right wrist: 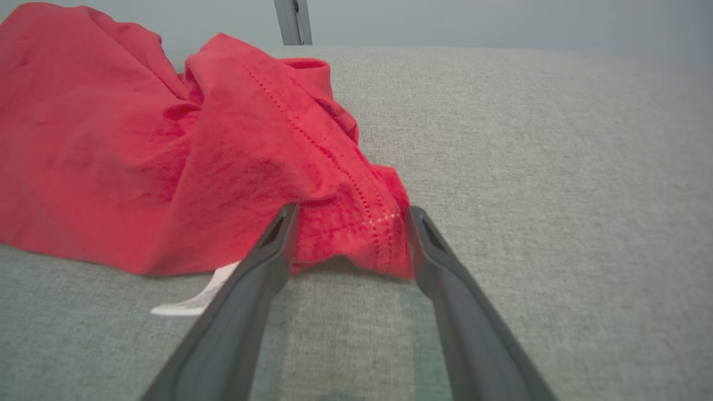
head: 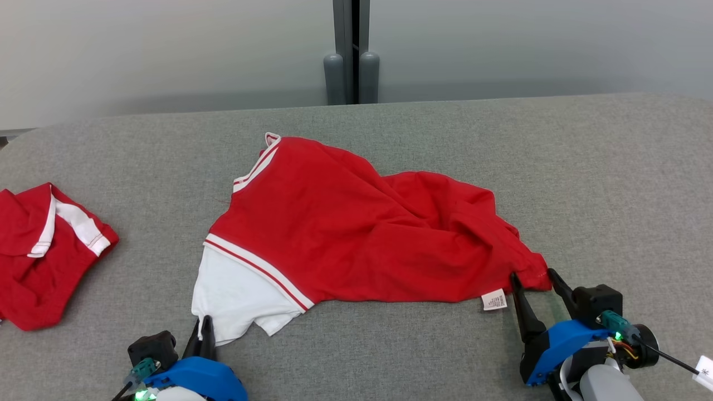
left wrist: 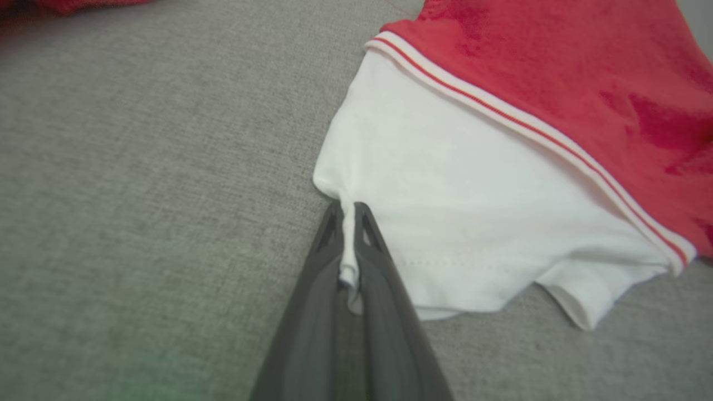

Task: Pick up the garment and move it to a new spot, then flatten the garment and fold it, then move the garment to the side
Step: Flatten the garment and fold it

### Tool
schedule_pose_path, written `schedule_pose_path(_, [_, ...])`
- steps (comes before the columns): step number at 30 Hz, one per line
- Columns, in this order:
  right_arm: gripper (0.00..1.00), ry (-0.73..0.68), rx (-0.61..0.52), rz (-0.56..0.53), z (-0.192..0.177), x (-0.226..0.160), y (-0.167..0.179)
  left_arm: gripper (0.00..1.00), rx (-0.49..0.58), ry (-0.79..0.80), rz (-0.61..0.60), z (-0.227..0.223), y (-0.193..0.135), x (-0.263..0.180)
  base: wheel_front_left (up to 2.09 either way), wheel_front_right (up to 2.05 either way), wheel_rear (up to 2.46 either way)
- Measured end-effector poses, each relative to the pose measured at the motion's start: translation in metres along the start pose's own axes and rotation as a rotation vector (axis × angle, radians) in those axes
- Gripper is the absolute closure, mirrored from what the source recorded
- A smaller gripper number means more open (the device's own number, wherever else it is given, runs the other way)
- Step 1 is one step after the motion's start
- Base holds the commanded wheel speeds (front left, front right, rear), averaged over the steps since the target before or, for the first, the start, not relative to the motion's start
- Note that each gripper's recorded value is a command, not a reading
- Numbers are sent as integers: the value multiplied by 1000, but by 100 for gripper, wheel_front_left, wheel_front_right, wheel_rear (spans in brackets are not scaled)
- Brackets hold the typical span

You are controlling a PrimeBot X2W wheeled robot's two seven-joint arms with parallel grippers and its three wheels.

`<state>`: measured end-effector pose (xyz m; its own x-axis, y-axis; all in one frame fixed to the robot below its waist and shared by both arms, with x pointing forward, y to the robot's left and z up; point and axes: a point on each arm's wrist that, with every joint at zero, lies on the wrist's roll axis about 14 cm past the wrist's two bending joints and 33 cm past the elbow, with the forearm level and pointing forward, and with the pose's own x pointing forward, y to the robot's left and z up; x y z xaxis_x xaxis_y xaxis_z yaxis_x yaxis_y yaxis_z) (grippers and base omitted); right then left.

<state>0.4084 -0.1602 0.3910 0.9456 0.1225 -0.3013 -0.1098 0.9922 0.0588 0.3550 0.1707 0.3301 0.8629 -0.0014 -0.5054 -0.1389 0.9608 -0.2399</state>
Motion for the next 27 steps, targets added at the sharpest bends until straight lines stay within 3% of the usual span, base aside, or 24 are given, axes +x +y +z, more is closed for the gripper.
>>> schedule_pose_path(17, [0,-4,39,18,2,2,5,100,20,-10,-3,2,1,-2,0,0,0])
schedule_pose_path(20, [5,-7,41,18,3,1,5,100,21,-12,-3,3,1,-4,0,0,0])
schedule_pose_path(27, [1,-10,69,-23,0,-7,-7,100,23,-12,-6,1,0,-7,0,0,0])
